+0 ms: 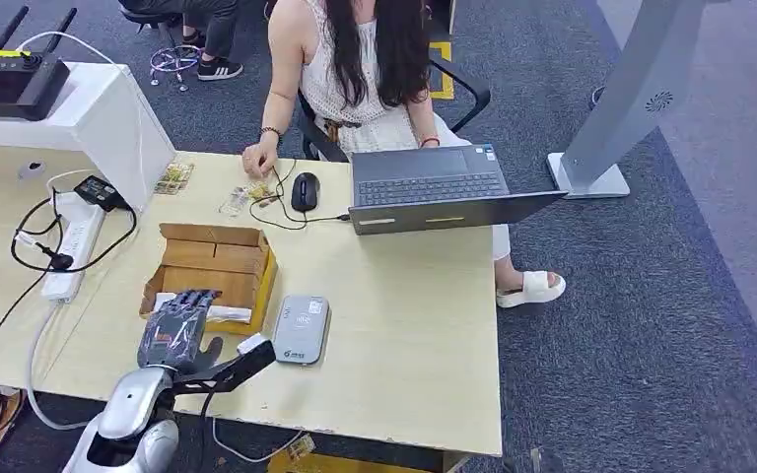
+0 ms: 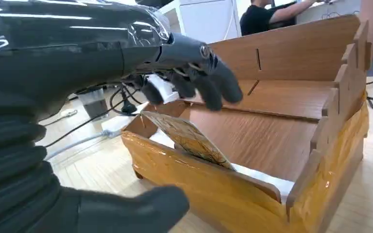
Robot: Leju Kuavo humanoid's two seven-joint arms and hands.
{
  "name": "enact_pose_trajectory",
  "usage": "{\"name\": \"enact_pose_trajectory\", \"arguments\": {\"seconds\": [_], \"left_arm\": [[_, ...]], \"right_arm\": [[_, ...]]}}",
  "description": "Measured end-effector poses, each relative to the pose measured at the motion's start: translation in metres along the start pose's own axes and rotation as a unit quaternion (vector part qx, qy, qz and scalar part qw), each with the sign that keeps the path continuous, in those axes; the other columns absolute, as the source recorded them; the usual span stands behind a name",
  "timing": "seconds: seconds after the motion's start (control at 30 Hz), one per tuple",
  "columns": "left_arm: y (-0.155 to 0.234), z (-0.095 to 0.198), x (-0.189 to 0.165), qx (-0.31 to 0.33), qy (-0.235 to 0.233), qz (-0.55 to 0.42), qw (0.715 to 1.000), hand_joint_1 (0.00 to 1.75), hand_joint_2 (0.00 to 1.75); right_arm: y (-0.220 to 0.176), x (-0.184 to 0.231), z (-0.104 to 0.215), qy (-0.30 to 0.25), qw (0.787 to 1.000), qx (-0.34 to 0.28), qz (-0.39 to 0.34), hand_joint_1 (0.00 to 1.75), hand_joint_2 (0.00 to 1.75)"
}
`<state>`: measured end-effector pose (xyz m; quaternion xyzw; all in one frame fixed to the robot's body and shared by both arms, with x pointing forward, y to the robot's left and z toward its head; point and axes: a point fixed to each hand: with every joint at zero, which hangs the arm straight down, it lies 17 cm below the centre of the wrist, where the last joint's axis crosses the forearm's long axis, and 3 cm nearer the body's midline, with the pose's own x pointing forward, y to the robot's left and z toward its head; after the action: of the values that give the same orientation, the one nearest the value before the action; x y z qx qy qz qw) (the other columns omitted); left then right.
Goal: Pass the card to the sensor for recognition and then transmit it.
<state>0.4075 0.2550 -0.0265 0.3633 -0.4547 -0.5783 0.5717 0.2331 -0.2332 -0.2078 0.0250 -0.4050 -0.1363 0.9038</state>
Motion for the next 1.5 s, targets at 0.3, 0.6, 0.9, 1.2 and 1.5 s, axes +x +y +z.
{"name": "enact_pose_trajectory", "arguments": {"seconds": [0.3,0.6,0.9,1.2,1.5], "left_arm": [[0.002,-0.001,0.001,0.004,-0.004,0.003,1.0,1.75,1.75],[0.002,-0.001,0.001,0.004,-0.004,0.004,1.0,1.75,1.75],[0.002,-0.001,0.001,0.004,-0.004,0.004,1.0,1.75,1.75],[0.002,-0.001,0.001,0.004,-0.004,0.004,1.0,1.75,1.75],[0.012,-0.002,-0.001,0.029,0.006,0.008,1.0,1.75,1.75]], "right_arm": [[0.0,0.0,0.0,0.001,1.0,0.0,0.0,0.0,0.0],[0.0,-0.001,0.0,0.001,1.0,0.0,0.001,0.0,0.0],[0.0,-0.001,0.0,0.001,1.0,0.0,0.001,0.0,0.0],[0.0,-0.001,0.0,0.001,1.0,0.0,0.001,0.0,0.0],[0.0,-0.001,0.0,0.002,1.0,0.0,0.002,0.0,0.0]]}}
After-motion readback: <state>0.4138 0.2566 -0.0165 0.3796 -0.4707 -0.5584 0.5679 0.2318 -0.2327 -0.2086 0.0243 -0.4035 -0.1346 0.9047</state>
